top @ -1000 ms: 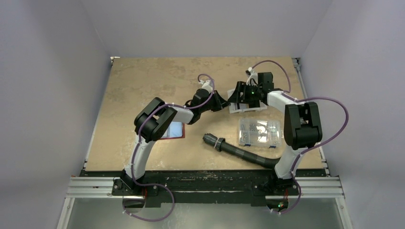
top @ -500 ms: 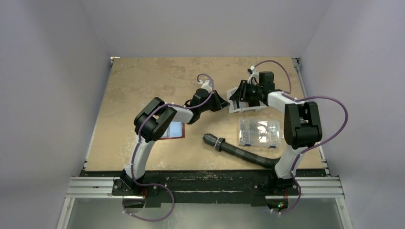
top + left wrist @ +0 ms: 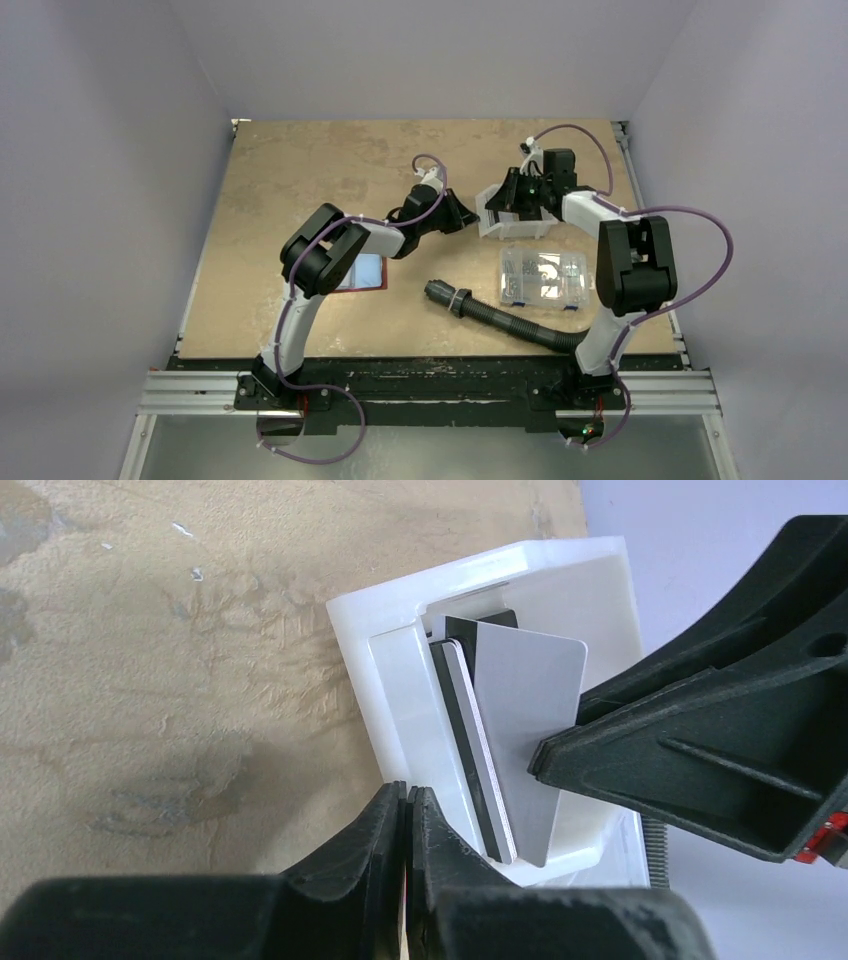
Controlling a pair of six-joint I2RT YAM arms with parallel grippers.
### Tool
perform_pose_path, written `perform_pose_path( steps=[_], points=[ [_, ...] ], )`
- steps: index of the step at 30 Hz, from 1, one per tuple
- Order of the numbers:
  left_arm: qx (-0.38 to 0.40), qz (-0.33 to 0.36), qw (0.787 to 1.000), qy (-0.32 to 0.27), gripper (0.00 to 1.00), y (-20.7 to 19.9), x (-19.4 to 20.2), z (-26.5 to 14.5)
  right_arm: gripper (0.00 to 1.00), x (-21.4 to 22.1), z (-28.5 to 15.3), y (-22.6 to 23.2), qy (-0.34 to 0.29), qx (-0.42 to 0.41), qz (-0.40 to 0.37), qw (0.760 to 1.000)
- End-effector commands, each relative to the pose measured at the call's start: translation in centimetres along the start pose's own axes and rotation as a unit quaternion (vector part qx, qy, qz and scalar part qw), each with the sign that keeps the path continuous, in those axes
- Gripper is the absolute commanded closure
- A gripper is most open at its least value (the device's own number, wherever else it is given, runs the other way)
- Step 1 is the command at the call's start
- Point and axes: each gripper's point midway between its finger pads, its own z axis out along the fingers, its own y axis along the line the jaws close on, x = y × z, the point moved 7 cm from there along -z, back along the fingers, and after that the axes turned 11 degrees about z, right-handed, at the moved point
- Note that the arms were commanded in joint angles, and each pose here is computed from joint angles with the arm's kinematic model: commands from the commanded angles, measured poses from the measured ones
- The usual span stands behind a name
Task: Put the credit cards into the card holder
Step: Pick up the credit card from the storage box.
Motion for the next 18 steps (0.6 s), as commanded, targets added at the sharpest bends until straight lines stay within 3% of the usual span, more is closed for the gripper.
perform_pose_path(
  steps=[1, 5, 7, 11, 15, 18],
  points=[
    [0.000, -0.007, 0.999, 0.031, 1.00, -0.8, 0.4, 0.6, 0.98, -1.8, -2.2, 2.6, -0.024, 0.030, -0.036, 0.999],
    [0.011, -0.010, 0.999, 0.046, 0.99, -1.6, 0.3, 0.9, 1.00, -3.7, -3.6, 2.3, -0.063, 0.110, -0.053, 0.990],
    [0.021, -0.011, 0.998, 0.053, 0.82, -2.1, 0.0, 0.6, 1.00, -4.9, -4.3, 2.8, -0.082, 0.131, -0.070, 0.985],
    [0.030, -0.011, 0.998, 0.057, 0.36, -3.1, -1.6, -1.4, 1.00, -7.4, -6.5, 5.0, -0.116, 0.159, -0.103, 0.975],
    [0.071, -0.038, 0.996, 0.048, 0.19, -3.2, -4.6, -5.4, 1.00, -7.2, -8.1, 7.0, -0.125, 0.142, -0.109, 0.976],
    [0.131, -0.035, 0.990, 0.041, 0.14, -3.8, -6.9, -10.3, 1.00, -6.0, -8.9, 9.4, -0.126, 0.104, -0.108, 0.981]
  ],
)
